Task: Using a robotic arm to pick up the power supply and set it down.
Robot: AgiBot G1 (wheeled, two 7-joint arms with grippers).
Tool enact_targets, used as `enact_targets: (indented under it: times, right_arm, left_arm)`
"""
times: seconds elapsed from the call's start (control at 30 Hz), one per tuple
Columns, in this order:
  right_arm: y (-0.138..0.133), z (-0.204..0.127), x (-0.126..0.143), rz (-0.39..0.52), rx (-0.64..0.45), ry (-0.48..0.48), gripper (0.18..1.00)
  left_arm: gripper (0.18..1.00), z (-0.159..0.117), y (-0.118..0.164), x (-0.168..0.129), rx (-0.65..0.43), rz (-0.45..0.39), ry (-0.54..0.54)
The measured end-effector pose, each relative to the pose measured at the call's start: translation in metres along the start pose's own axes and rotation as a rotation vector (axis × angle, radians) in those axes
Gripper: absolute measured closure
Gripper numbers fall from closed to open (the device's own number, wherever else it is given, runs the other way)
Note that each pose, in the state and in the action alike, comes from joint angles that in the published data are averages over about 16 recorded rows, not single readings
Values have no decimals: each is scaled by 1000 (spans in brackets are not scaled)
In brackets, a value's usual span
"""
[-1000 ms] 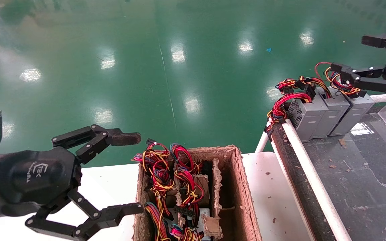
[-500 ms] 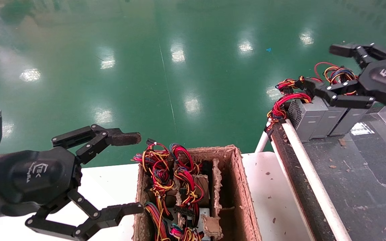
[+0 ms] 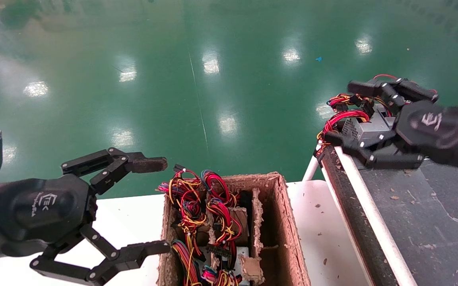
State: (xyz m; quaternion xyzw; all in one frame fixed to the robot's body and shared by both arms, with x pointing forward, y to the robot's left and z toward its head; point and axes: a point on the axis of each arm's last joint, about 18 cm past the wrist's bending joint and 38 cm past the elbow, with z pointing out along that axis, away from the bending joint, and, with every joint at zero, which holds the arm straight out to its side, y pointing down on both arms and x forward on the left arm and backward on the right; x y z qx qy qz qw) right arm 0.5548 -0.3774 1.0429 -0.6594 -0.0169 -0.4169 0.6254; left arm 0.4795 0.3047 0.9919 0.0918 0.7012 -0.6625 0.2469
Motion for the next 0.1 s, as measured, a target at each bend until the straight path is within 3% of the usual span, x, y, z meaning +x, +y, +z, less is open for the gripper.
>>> enact_targets:
  times: [0.1]
  right_arm:
    - [-1,2,-7,8,6,-24,178]
  left_arm:
    - [184,0,0,0,0,0,0]
